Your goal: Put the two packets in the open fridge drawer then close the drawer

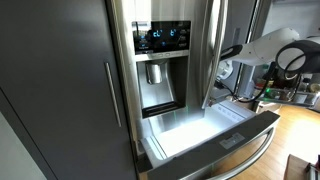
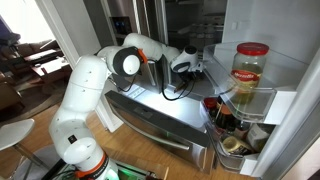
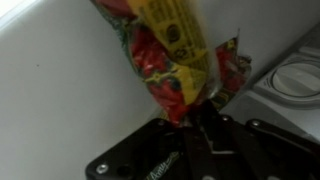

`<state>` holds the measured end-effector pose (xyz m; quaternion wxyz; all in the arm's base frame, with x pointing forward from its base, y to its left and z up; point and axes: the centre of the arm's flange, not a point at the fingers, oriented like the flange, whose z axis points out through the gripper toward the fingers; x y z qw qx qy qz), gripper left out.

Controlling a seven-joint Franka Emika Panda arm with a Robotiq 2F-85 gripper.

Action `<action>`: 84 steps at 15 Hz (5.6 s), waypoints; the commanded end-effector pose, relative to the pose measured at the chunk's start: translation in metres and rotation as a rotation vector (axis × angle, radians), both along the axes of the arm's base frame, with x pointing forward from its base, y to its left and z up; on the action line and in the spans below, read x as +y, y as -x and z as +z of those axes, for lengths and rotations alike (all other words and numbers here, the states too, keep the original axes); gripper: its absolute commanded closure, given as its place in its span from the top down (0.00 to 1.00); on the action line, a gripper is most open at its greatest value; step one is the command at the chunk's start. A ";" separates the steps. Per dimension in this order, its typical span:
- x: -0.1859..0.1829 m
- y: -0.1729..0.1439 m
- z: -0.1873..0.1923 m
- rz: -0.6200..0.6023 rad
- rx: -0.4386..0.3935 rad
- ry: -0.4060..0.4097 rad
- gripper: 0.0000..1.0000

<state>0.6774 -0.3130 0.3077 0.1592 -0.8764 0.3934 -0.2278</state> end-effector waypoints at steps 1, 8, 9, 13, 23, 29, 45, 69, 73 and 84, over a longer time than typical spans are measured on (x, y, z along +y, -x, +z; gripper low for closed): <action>-0.009 -0.002 -0.012 -0.015 0.018 -0.019 0.03; -0.006 -0.001 0.010 0.017 -0.037 -0.009 0.01; -0.005 -0.001 0.014 0.021 -0.046 -0.010 0.01; 0.006 0.002 0.033 0.037 -0.053 -0.016 0.01; 0.035 0.032 0.095 0.116 -0.077 0.011 0.01; 0.067 0.093 0.130 0.161 0.053 -0.039 0.01; 0.054 0.202 0.123 0.069 0.322 0.025 0.59; 0.014 0.123 0.002 0.321 0.042 0.145 0.46; 0.013 0.120 0.000 0.302 0.017 0.107 0.17; 0.024 0.121 0.017 0.214 0.035 0.044 0.00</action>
